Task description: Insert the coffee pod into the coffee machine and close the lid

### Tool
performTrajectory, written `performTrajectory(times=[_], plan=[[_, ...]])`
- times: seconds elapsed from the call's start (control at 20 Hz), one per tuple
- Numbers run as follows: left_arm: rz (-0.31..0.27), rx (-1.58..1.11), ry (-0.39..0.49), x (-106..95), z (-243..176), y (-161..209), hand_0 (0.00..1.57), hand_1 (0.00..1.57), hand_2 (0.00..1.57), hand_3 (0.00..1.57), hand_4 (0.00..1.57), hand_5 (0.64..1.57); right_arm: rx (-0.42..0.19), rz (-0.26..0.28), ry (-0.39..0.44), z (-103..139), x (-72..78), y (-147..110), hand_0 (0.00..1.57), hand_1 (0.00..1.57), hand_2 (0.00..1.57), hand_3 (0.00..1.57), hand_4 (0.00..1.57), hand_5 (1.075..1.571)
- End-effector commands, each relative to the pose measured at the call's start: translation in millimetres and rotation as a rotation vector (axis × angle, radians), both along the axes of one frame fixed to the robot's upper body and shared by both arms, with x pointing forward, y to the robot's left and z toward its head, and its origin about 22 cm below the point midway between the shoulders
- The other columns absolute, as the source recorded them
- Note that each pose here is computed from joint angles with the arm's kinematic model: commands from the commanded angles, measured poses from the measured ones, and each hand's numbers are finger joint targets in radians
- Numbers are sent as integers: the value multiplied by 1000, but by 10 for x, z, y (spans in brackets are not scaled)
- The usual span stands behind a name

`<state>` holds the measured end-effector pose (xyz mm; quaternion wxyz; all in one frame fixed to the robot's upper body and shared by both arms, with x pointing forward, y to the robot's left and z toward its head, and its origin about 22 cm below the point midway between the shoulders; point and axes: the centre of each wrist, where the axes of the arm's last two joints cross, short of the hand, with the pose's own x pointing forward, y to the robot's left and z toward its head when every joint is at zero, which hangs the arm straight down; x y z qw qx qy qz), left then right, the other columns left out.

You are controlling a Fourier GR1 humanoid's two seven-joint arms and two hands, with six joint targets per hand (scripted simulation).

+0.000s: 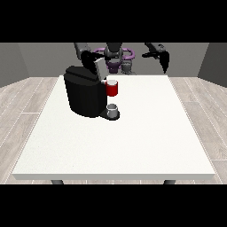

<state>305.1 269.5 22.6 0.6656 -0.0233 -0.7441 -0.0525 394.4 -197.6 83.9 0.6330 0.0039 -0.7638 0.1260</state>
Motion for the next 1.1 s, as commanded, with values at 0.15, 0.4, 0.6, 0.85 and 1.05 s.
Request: performTrajectory(times=[0.15,0.4,0.6,0.85,1.05], plan=[[9,8,44,-46,-114,66,0,0,0,0,148,1571,-82,75,10,85,7,426,0,0,0,0,0,1571],[-63,-1,-36,84,217,-80,0,0,0,0,167,1571,-129,38,-104,313,214,100,0,0,0,0,149,1571],[-22,-4,-42,71,114,14,0,0,0,0,0,1571,-129,101,-59,206,119,516,0,0,0,0,142,1571],[-30,-19,-37,0,108,-120,0,0,0,0,185,1571,-92,122,-78,130,81,562,0,0,0,0,30,1571],[26,-28,-13,-140,-210,-188,0,0,0,0,245,1571,-28,255,-56,-242,-218,734,0,0,0,0,259,1571]])
